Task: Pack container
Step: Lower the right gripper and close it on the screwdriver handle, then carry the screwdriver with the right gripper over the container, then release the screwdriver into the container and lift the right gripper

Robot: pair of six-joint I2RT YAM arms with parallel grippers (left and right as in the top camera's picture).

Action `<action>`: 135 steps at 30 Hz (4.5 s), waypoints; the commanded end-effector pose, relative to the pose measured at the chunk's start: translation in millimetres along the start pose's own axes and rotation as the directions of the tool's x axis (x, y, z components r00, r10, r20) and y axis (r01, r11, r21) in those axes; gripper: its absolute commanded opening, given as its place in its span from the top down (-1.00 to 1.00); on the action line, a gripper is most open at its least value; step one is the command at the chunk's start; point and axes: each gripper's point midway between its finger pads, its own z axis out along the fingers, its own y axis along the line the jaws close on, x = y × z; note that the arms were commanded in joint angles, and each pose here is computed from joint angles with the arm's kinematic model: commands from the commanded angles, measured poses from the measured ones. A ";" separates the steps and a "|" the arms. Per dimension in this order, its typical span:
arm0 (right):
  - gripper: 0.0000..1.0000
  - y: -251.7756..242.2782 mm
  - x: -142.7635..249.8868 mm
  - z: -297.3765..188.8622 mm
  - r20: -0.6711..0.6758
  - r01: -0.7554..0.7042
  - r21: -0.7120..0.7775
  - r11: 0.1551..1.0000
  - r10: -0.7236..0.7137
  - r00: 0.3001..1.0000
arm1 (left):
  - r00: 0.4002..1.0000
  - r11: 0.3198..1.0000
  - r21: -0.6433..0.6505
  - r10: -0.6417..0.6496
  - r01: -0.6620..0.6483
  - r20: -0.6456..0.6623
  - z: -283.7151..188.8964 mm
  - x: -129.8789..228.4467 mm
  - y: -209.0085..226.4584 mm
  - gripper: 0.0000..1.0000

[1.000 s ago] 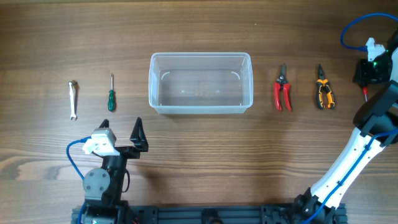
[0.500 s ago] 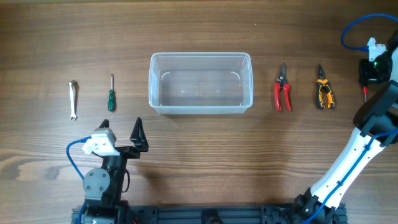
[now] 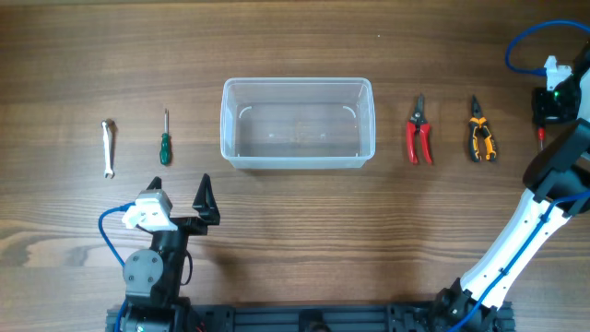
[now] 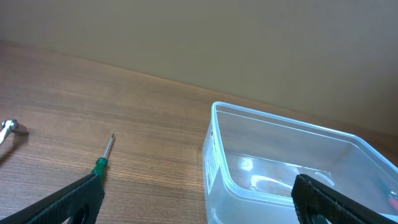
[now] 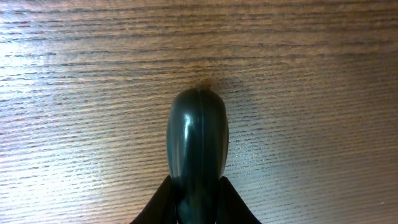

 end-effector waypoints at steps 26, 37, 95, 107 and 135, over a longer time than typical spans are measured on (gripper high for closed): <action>0.76 435.5 32.9 -346.1 0.593 0.826 0.025 0.563 -0.674 0.441 | 1.000 1.000 0.008 0.009 -0.009 0.003 0.0 0.4 -0.6 -0.99; 0.67 519.2 47.7 -232.3 0.389 0.948 -0.009 0.319 -0.872 0.297 | 1.000 1.000 0.008 0.009 -0.009 0.003 0.0 0.4 -0.6 -0.99; -0.64 420.9 22.9 -345.4 0.499 0.692 0.207 0.692 -0.683 0.534 | 1.000 1.000 0.008 0.009 -0.009 0.003 0.0 0.4 -0.6 -1.00; -1.00 246.0 49.7 -351.0 0.427 0.325 0.002 0.946 -0.295 0.855 | 1.000 1.000 0.008 0.009 -0.009 0.003 0.0 0.4 -0.6 -1.00; -0.99 89.1 44.9 -103.6 0.098 0.215 -0.007 0.977 -0.214 0.972 | 1.000 1.000 0.008 0.009 -0.009 0.003 0.0 0.4 -0.6 -1.00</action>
